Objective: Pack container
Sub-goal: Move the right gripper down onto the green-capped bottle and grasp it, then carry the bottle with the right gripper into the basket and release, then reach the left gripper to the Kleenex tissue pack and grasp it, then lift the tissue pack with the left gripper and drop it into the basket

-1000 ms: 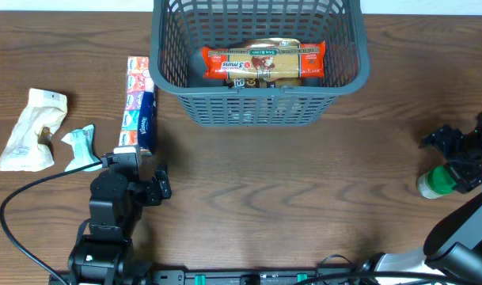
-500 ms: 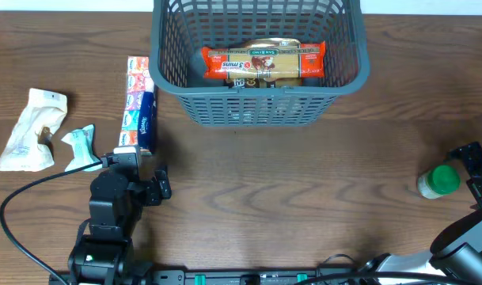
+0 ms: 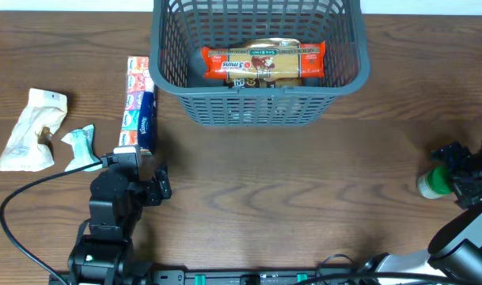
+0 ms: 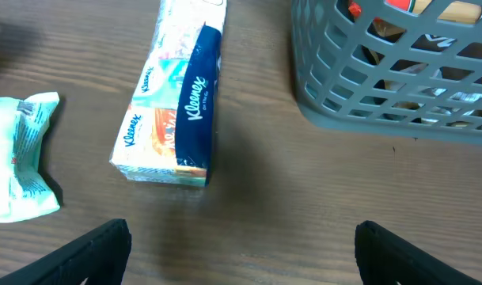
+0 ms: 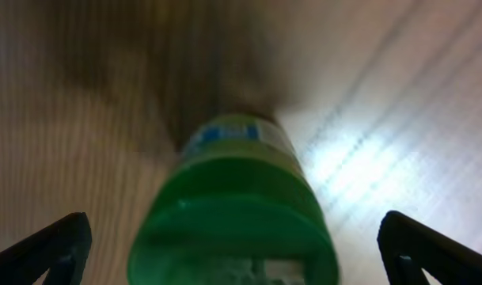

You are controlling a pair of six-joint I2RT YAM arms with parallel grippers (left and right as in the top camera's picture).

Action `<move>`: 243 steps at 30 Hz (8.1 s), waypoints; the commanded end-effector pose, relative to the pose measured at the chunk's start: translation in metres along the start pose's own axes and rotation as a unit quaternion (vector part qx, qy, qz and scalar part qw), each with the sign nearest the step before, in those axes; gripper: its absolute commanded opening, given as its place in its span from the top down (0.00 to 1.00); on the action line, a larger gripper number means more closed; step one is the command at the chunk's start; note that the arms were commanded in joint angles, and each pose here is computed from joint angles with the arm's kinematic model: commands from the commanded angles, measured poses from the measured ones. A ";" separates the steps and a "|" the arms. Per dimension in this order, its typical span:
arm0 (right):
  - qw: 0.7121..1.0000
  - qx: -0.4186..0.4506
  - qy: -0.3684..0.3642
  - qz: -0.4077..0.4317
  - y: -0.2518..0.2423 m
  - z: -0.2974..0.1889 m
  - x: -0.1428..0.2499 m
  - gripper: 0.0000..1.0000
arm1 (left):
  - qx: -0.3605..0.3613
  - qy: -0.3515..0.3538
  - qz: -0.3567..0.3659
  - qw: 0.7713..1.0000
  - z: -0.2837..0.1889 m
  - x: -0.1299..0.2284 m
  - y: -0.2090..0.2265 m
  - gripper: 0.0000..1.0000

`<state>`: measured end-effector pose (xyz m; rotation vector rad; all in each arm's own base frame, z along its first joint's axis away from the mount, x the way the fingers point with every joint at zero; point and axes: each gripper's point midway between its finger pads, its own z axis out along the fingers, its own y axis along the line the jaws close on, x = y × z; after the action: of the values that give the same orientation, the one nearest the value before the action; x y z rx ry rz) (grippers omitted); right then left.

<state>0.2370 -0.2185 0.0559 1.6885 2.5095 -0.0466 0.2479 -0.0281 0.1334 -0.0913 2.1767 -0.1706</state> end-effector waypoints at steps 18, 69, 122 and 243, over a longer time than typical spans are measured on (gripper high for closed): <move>0.999 -0.017 -0.027 -0.019 0.007 0.035 0.013 0.16 | 0.000 -0.012 -0.002 1.000 -0.004 -0.010 -0.001 0.10; 0.550 -0.257 -0.284 -0.742 0.366 -0.284 0.230 0.99 | 0.000 -0.012 -0.002 1.000 -0.004 -0.010 -0.001 0.10; 0.922 -0.205 -0.238 -0.228 0.231 -0.286 -0.023 0.01 | -0.157 0.044 -0.118 0.980 -0.095 -0.174 0.035 0.10; 0.964 -0.135 -0.144 -0.178 0.186 -0.205 -0.072 0.01 | 0.156 0.081 0.671 0.721 0.231 -0.149 -0.216 0.35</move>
<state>0.4192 -0.1951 0.2798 1.0448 2.4119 0.0163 0.5217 -0.2406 0.1432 1.7494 1.8080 0.3172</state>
